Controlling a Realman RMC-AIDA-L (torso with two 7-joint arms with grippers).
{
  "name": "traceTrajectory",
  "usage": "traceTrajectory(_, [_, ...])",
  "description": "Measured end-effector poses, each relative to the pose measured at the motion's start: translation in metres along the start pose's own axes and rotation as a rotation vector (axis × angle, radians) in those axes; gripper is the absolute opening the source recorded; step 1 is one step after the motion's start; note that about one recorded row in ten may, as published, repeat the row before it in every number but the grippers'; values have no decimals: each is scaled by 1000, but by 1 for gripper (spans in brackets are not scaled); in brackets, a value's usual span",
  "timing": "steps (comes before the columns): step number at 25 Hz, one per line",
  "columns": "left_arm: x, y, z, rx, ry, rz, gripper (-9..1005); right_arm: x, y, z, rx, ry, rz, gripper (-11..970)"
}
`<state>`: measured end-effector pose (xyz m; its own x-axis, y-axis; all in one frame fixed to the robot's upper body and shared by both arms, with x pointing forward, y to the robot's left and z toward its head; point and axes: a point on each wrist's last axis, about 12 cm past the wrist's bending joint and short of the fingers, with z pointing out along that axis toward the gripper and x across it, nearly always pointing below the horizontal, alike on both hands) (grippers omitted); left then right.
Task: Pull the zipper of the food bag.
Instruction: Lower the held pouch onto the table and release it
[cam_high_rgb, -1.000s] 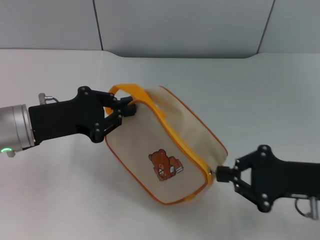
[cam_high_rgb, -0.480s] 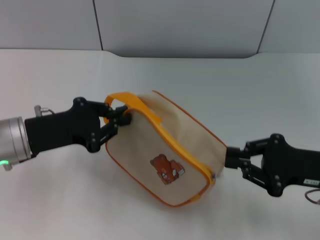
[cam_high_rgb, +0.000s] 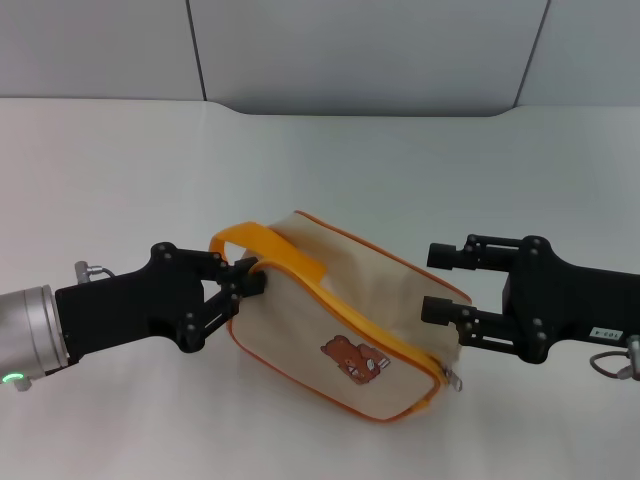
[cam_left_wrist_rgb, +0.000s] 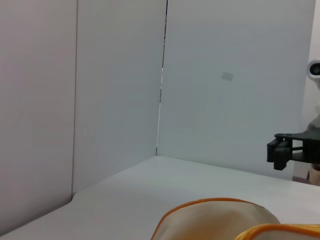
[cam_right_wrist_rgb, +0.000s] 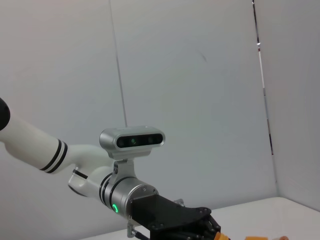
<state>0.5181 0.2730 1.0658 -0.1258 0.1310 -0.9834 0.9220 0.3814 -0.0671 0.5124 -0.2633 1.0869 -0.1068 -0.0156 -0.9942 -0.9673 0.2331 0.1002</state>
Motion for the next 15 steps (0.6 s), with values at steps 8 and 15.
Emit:
traceTrajectory(8, [-19, 10, -14, 44, 16, -96, 127, -3, -4, -3, 0, 11, 8, 674])
traceTrajectory(15, [-50, 4, -28, 240, -68, -85, 351, -13, 1, -7, -76, -15, 18, 798])
